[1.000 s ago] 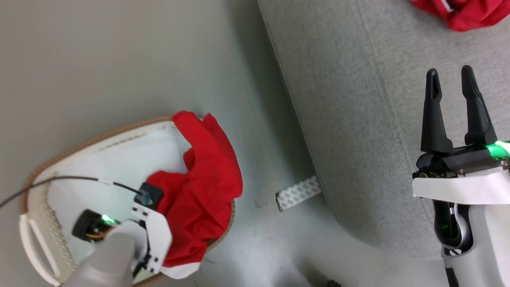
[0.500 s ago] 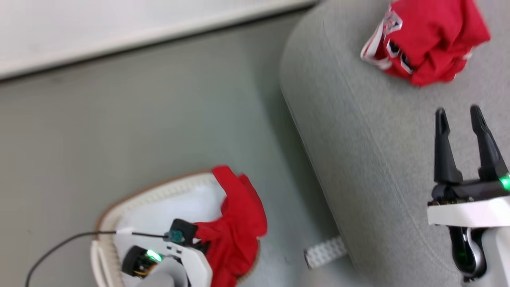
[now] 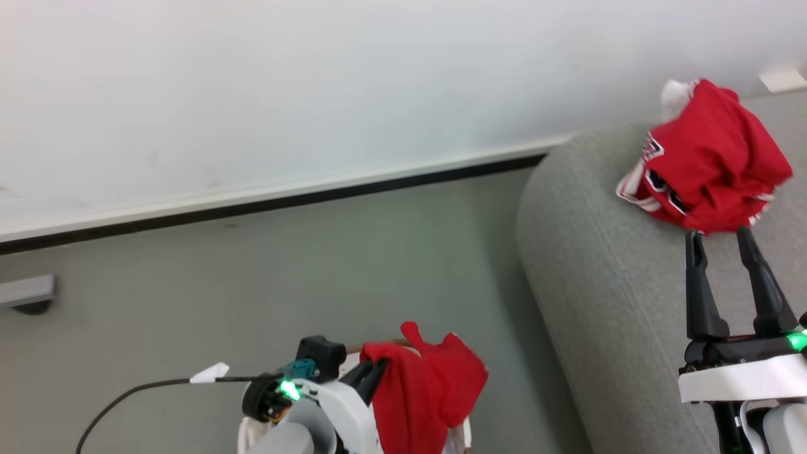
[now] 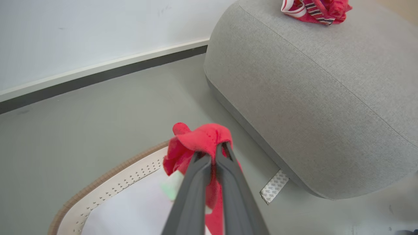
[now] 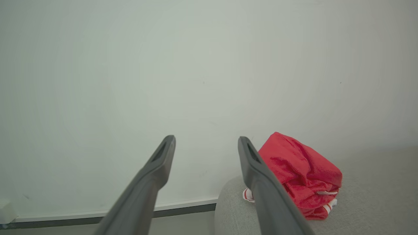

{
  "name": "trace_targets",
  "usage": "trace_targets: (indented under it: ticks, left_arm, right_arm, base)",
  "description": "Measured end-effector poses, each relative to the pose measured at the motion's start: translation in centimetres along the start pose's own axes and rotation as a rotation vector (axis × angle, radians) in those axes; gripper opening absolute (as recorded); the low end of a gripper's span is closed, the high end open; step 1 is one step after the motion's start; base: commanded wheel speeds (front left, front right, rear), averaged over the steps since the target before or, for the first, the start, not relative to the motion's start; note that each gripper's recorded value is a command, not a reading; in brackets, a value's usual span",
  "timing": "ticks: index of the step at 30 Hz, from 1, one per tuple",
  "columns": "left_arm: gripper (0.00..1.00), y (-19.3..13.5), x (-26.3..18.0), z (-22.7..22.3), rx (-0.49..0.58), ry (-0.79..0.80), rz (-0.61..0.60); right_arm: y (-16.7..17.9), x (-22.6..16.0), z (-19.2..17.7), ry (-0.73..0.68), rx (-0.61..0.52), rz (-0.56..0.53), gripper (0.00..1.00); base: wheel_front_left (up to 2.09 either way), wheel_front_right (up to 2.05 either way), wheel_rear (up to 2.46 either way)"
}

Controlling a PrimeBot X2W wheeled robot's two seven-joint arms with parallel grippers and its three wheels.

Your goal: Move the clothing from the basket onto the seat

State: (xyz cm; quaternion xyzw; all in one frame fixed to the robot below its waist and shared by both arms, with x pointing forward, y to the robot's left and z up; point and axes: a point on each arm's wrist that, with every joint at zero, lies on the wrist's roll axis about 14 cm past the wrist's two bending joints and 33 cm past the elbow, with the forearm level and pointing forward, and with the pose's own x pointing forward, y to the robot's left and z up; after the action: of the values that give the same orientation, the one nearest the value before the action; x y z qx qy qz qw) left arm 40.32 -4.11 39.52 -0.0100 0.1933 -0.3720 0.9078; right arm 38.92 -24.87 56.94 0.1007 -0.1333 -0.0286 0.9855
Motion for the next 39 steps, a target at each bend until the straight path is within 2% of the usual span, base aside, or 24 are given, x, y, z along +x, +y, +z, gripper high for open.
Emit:
trace_targets:
  ticks: [5,18,26,31,39]
  left_arm:
    - [0.00,0.9,-1.9,4.8,0.016,-0.161,0.047]
    - [0.00,3.6,-7.3,17.6,0.145,-0.526,0.152]
    - [0.00,3.2,-10.8,24.8,0.226,-0.706,0.174]
    - [0.00,2.6,-12.4,26.7,0.239,-0.766,0.179]
    - [0.00,2.4,-12.6,26.1,0.221,-0.757,0.184]
  right_arm:
    - [2.6,0.2,0.0,-0.005,0.044,0.070,1.00]
    - [8.2,-0.5,-1.0,0.026,0.125,0.202,1.00]
    - [11.8,-1.6,-2.4,0.076,0.153,0.292,1.00]
    - [13.2,-1.8,-3.1,0.098,0.160,0.332,1.00]
    - [14.9,-2.2,-3.9,0.130,0.166,0.387,1.00]
  base:
    - [0.00,0.00,0.00]
    - [0.00,0.00,0.00]
    - [0.00,0.00,0.00]
    - [0.00,0.00,0.00]
    - [0.00,0.00,0.00]
